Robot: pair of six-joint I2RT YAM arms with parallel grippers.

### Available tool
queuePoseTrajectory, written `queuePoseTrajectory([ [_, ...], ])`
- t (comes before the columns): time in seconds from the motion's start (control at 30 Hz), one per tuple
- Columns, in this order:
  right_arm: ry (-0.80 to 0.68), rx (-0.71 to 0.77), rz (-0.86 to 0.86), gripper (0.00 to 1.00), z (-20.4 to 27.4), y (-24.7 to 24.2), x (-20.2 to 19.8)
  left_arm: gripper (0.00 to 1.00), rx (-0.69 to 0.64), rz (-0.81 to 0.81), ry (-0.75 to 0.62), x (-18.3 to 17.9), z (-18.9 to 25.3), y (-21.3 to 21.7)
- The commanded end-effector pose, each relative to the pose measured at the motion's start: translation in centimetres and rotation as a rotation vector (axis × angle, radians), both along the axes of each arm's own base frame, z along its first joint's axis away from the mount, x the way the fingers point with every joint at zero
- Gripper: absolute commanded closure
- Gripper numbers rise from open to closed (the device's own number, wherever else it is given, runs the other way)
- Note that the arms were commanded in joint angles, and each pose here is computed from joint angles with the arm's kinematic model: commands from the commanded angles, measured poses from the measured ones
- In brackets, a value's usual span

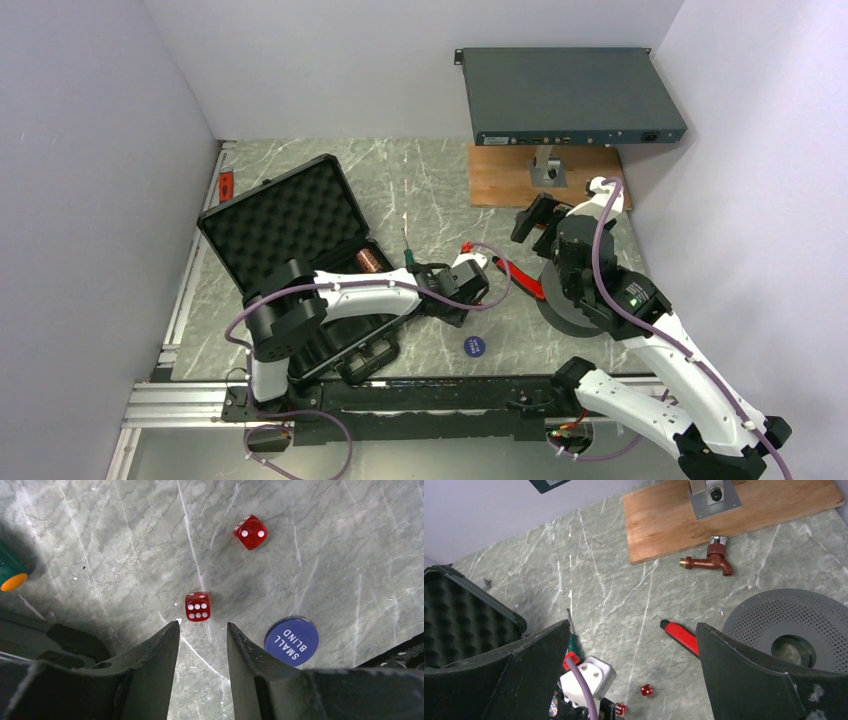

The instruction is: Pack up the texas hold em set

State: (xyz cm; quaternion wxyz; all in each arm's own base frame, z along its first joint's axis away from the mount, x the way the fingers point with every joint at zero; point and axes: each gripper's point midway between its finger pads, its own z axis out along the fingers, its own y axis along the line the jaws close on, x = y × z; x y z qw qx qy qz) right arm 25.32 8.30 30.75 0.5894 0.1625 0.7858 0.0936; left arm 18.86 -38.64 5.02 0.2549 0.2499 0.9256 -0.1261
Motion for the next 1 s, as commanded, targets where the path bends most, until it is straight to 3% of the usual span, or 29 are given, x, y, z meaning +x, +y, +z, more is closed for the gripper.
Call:
queuePoseTrajectory([
  [0.0,-0.015,0.03,0.01,0.0,0.3,0.3,0.0,0.55,-0.016,-0.005,0.006,0.0,0.5,-1.2],
  [0.97,-0.011,0.015,0.021,0.0,-0.1,0.5,0.2,0.59,0.012,0.009,0.033,1.2,-0.6,-1.5],
])
